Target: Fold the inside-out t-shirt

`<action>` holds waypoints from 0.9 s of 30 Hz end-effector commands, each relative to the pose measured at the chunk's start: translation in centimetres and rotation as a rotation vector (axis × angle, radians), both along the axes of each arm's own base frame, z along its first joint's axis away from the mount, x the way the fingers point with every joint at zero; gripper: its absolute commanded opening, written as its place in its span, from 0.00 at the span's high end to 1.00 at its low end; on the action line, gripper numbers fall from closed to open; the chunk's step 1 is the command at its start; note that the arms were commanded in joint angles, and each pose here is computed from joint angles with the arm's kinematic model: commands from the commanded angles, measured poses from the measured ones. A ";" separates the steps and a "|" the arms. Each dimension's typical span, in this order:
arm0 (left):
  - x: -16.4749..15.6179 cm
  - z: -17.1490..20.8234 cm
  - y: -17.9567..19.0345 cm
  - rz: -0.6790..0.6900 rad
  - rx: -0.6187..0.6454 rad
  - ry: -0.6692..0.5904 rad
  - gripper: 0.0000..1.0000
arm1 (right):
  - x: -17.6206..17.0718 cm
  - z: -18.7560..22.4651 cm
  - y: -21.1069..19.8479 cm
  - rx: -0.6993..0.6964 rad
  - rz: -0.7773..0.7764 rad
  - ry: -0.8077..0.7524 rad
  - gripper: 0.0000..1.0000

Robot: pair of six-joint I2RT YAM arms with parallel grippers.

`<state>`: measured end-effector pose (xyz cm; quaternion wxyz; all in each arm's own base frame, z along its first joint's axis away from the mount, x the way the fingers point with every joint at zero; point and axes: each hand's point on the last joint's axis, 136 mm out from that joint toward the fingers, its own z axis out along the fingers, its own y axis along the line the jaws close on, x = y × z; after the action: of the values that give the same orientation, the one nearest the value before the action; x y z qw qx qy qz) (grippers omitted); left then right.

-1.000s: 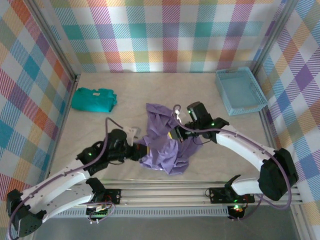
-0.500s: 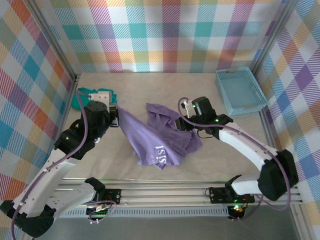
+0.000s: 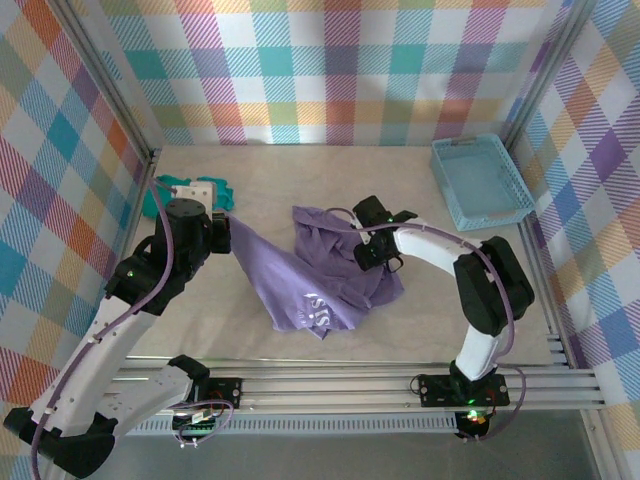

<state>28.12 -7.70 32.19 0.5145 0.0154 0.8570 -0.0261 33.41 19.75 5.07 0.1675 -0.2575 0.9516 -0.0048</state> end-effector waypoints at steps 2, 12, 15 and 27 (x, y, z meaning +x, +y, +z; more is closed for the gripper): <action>-0.1 1.2 0.7 0.012 -0.013 -0.025 1.00 | -0.7 -0.7 -0.7 -0.060 0.017 0.045 0.72; -0.2 1.7 0.8 0.012 -0.052 -0.028 1.00 | -1.7 -1.2 -1.5 -0.072 0.010 0.103 0.53; -0.3 1.7 0.8 0.011 -0.057 -0.028 1.00 | -2.2 -1.8 -1.7 -0.080 0.012 0.128 0.55; 0.2 2.4 2.1 0.081 -0.065 -0.028 1.00 | -0.9 1.8 -1.9 -0.011 0.001 0.013 1.00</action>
<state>28.25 -6.99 32.66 0.5104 -0.0012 0.8591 -0.0372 31.73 18.07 4.08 0.1168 -0.2681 0.9560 -0.0238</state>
